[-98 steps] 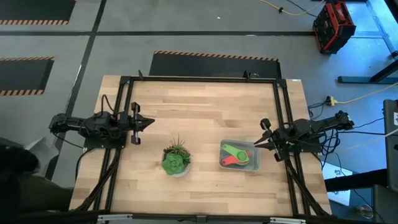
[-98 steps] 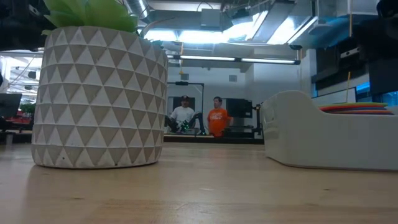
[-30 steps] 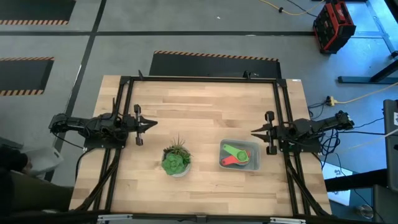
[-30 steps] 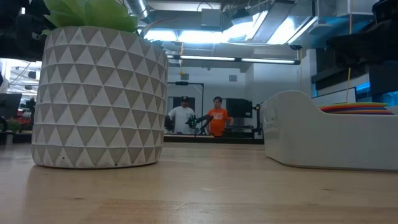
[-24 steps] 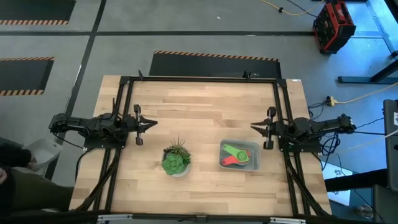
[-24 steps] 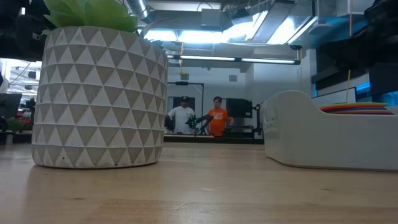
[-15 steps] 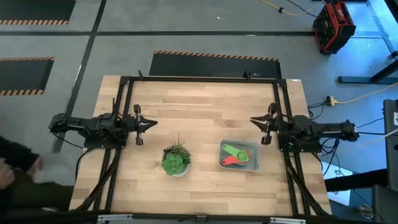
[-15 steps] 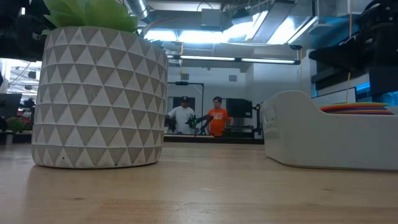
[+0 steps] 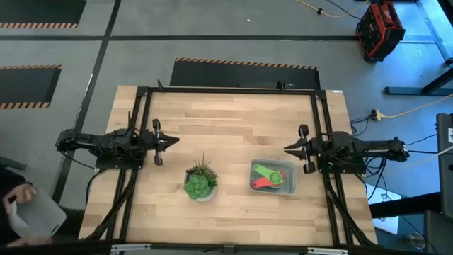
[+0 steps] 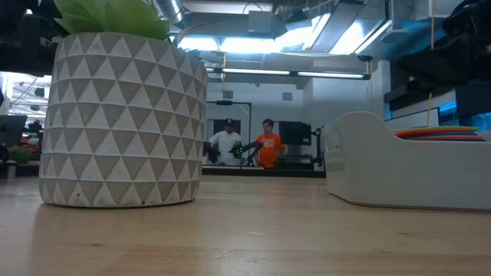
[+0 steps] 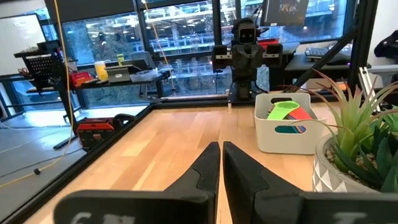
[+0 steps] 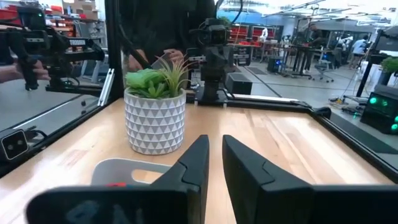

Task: Nest measuring cups in basket
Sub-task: Return to Home Position

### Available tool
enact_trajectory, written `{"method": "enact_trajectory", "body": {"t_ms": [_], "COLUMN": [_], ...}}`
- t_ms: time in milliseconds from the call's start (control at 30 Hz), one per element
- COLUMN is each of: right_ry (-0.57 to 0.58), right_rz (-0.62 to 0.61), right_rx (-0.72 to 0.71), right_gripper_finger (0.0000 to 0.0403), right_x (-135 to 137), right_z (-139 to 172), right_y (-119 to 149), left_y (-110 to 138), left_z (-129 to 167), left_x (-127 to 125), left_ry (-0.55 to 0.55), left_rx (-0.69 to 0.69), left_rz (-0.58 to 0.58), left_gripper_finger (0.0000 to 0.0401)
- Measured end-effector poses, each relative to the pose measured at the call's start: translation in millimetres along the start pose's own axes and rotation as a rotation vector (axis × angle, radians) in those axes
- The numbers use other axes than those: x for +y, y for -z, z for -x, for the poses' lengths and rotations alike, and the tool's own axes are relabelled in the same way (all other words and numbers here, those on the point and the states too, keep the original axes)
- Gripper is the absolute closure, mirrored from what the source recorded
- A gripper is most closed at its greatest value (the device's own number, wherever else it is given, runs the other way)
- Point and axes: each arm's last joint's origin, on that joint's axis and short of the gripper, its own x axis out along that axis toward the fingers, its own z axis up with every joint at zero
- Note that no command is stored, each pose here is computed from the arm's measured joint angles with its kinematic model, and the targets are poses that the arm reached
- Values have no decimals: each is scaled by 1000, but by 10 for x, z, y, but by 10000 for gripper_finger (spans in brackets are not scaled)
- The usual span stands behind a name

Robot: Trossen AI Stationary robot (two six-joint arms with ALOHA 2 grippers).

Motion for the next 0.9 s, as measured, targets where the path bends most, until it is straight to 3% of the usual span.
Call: {"method": "enact_trajectory", "body": {"t_ms": [900], "right_ry": [4], "right_rz": [28], "right_rx": [-1], "right_gripper_finger": [352], "right_x": [-1], "right_z": [0], "right_y": [-1], "left_y": [0], "left_z": [0], "left_x": [-1], "left_ry": [4], "left_rx": [0], "left_rz": [-17], "left_gripper_finger": [387]}}
